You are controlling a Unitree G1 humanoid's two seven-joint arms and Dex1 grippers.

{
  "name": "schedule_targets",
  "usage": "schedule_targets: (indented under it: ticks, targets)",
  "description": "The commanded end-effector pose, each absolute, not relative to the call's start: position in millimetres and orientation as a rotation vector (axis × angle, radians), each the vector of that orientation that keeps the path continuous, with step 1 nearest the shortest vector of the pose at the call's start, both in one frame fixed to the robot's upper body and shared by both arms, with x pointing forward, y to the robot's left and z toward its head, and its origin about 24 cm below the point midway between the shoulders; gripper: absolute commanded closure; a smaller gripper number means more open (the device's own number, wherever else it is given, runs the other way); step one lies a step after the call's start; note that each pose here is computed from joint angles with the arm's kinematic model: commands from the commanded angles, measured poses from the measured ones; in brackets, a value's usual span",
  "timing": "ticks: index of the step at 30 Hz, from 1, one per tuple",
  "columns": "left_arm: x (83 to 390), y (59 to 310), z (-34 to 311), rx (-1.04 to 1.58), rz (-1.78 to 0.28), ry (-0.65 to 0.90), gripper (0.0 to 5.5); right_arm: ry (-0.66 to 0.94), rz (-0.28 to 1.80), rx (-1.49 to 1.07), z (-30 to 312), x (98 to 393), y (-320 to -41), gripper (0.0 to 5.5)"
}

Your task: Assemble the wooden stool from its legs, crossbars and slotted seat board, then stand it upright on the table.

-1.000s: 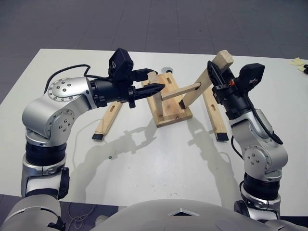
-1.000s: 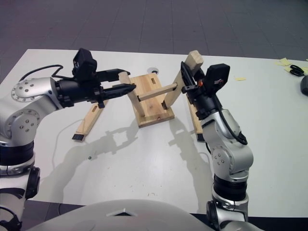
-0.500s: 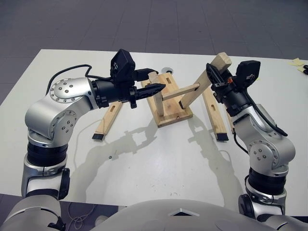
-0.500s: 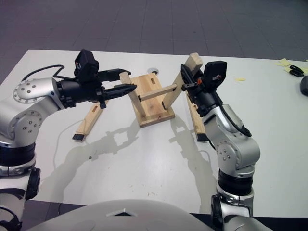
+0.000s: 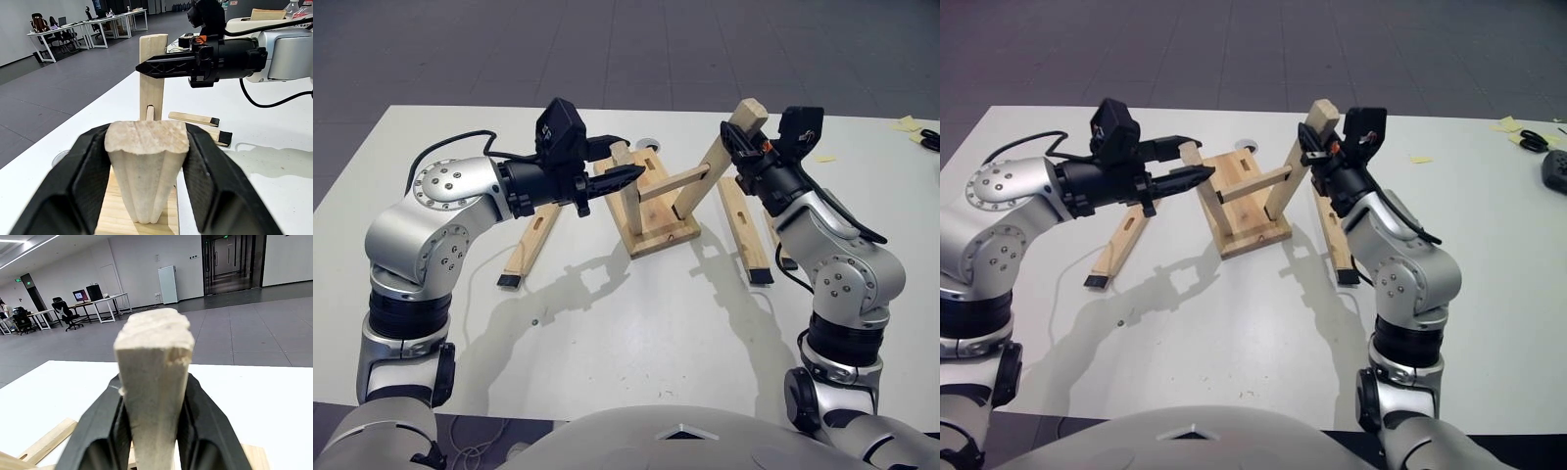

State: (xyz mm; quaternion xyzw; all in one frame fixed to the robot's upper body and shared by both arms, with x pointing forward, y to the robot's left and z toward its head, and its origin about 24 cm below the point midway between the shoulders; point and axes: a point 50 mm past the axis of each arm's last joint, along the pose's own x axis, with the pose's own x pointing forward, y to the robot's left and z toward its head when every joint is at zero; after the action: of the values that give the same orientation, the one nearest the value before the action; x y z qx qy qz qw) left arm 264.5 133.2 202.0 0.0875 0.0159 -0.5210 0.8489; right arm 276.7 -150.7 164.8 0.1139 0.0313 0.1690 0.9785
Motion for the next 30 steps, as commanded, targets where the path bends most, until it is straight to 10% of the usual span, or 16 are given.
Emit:
schedule_targets:
  ticks: [1, 12, 30]
  targets:
    - [258.3, 119.2, 185.5, 0.173, -1.166, 0.093, 3.45, 0.532, 0.315, 0.152, 76.2, 264.6, -145.5, 4.48]
    - [265.3, 122.3, 190.4, 0.181, -1.142, 0.072, 3.46, 0.187, 0.303, 0.203, 127.9, 284.2, -148.5, 4.10]
    - [280.8, 130.4, 245.3, -0.069, -1.127, -0.127, 0.30, -0.331, 0.313, 0.399, 238.9, 302.7, -189.4, 1.26]
